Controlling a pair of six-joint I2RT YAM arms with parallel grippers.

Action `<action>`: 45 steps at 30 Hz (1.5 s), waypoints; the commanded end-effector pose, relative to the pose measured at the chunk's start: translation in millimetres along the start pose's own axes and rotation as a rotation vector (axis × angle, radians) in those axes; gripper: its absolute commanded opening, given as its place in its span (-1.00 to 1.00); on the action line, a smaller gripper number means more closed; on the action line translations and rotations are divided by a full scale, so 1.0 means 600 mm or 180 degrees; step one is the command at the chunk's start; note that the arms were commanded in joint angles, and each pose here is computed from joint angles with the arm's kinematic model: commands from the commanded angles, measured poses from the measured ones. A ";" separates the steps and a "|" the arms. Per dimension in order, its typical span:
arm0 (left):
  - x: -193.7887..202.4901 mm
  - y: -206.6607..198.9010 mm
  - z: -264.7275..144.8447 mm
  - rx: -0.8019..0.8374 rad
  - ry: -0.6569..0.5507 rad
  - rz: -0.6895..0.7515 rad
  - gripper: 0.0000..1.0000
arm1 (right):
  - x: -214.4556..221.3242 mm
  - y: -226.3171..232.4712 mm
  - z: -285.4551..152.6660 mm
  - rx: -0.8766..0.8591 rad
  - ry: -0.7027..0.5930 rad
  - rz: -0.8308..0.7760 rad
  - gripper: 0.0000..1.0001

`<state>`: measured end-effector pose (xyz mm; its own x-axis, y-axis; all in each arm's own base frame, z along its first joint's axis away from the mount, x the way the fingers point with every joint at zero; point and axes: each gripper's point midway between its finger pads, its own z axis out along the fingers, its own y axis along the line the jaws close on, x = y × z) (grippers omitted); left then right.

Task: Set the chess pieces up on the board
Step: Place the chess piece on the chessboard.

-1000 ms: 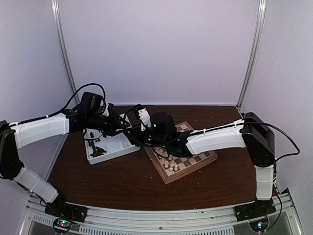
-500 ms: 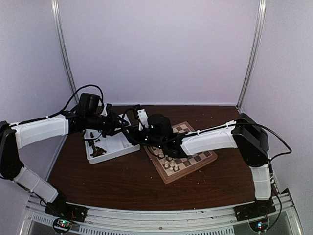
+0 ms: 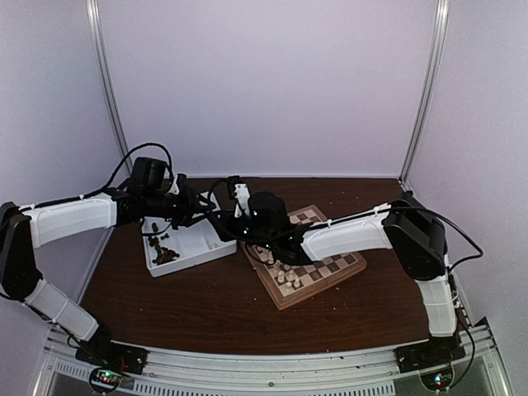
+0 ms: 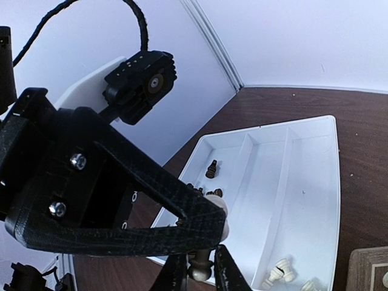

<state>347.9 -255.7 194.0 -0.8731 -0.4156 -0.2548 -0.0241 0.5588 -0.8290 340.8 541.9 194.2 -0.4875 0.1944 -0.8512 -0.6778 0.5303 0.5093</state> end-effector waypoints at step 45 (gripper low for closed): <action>-0.059 0.081 -0.036 -0.0245 -0.0085 0.1217 0.15 | 0.026 -0.024 0.027 -0.0177 0.0463 -0.0018 -1.00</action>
<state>372.2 -204.9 159.2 -0.8648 -0.2829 -0.4148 0.1173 0.6895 -0.7147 354.7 543.7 168.1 -0.5601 0.0963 -0.8228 -0.6771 0.5190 0.5217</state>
